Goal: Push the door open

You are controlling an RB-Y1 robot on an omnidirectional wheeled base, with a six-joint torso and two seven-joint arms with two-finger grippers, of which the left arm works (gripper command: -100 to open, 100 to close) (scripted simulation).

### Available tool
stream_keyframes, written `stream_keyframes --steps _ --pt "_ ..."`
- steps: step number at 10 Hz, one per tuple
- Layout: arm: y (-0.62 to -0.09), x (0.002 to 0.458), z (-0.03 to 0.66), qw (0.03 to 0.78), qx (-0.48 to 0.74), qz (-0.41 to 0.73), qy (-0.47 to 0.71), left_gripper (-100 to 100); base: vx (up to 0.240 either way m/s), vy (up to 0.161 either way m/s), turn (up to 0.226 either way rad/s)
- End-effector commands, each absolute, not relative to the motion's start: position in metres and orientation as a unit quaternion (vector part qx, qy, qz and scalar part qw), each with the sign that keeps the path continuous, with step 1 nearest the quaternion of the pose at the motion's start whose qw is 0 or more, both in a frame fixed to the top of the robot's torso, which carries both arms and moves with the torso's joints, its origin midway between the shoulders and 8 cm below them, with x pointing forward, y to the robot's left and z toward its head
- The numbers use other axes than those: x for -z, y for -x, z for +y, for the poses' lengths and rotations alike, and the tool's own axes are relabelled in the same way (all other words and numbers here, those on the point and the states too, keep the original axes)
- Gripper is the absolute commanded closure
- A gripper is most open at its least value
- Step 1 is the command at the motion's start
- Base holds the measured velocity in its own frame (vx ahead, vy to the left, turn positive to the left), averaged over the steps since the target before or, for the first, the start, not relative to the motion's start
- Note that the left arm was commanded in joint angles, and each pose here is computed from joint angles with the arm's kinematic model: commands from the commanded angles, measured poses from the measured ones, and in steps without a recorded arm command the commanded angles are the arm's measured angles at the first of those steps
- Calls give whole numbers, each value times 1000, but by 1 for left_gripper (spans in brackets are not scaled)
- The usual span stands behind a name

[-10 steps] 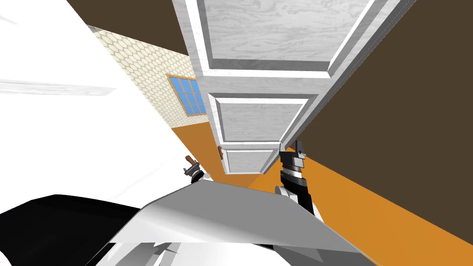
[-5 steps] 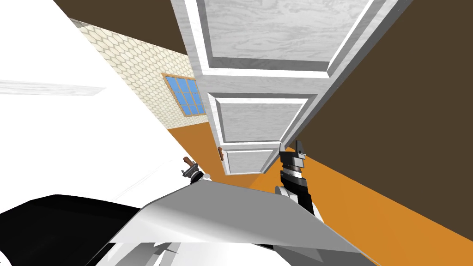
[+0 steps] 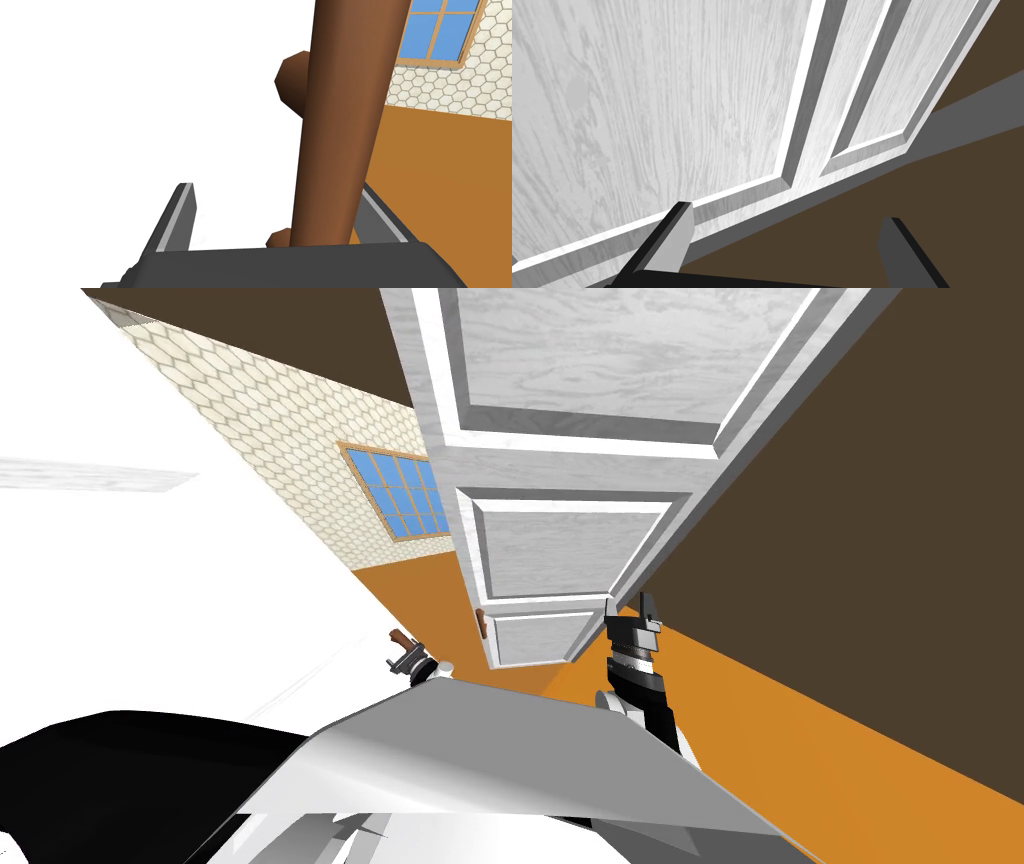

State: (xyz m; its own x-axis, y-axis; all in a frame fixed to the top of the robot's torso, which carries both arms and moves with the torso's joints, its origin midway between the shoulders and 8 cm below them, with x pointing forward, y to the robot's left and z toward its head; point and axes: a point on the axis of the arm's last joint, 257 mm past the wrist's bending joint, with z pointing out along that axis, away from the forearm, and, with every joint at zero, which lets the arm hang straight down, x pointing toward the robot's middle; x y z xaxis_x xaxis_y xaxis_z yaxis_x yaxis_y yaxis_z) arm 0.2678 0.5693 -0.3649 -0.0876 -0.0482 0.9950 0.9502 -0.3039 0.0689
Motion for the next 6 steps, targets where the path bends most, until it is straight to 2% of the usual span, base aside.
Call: stream_keyframes --steps 1,6 --pt "-252 354 582 434 606 -423 516 100 15 78 -26" --pt "-243 352 586 447 598 -435 503 100 11 38 -36"
